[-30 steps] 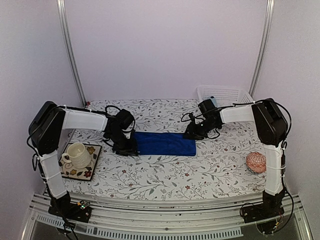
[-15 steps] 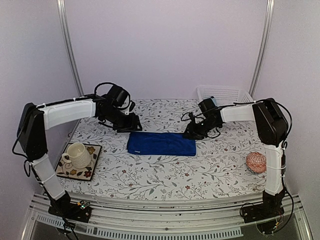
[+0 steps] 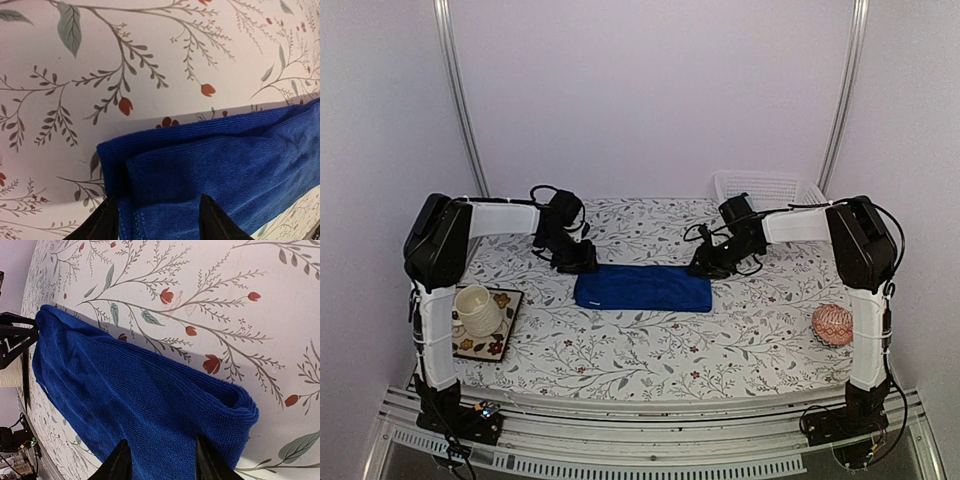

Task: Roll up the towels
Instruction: Smooth out the towel at the center of the board.

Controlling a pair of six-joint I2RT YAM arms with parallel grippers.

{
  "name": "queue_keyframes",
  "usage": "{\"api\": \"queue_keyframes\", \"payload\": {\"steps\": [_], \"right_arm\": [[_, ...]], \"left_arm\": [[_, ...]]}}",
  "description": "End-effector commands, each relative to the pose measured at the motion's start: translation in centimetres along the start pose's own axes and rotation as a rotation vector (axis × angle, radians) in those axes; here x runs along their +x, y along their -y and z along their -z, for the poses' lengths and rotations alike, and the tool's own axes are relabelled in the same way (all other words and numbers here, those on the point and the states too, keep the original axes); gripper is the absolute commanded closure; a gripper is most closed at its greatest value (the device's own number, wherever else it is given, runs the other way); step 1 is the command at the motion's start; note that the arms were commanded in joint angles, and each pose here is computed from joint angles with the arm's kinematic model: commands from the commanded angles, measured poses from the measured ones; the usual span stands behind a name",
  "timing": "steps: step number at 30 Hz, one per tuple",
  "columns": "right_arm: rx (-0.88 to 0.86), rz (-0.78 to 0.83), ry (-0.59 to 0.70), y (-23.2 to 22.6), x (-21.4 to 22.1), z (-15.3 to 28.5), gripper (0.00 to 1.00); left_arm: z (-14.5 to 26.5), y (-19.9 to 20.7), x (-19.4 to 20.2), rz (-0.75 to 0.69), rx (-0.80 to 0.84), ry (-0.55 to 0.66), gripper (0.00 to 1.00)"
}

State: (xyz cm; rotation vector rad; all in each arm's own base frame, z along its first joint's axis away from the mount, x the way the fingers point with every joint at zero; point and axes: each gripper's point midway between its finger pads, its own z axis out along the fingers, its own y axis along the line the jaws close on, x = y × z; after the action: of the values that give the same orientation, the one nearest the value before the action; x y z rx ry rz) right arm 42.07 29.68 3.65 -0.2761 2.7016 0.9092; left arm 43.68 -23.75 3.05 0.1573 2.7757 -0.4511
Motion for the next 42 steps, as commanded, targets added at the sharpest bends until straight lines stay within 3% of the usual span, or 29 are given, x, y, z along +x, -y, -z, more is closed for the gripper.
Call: {"api": "queue_keyframes", "payload": {"steps": [1, 12, 21, 26, 28, 30, 42], "right_arm": [[0.013, 0.01, 0.012, 0.4, -0.7, 0.2, 0.56], [0.015, 0.007, 0.002, 0.7, -0.4, -0.1, 0.56], [0.013, 0.002, -0.009, 0.9, 0.0, -0.4, 0.56], [0.024, -0.001, -0.016, 1.3, 0.3, -0.5, 0.56], [0.033, -0.003, -0.019, 1.5, 0.4, -0.6, 0.56], [0.038, -0.001, -0.02, 1.7, 0.5, -0.7, 0.56], [0.058, -0.008, -0.046, 2.5, 1.4, -1.2, 0.56]], "left_arm": [[1.2, 0.2, -1.9, -0.039, 0.019, 0.068, 0.46], [-0.1, -0.4, -1.9, -0.012, 0.026, 0.052, 0.54], [-0.9, -1.9, -2.0, 0.001, -0.019, 0.052, 0.74], [-1.3, -2.6, -2.2, 0.006, -0.039, 0.052, 0.79], [-1.5, -2.8, -2.3, 0.007, -0.045, 0.051, 0.85], [-1.6, -2.7, -2.4, 0.008, -0.041, 0.05, 1.0], [1.5, -1.4, -4.7, 0.004, -0.009, 0.149, 1.0]]}}
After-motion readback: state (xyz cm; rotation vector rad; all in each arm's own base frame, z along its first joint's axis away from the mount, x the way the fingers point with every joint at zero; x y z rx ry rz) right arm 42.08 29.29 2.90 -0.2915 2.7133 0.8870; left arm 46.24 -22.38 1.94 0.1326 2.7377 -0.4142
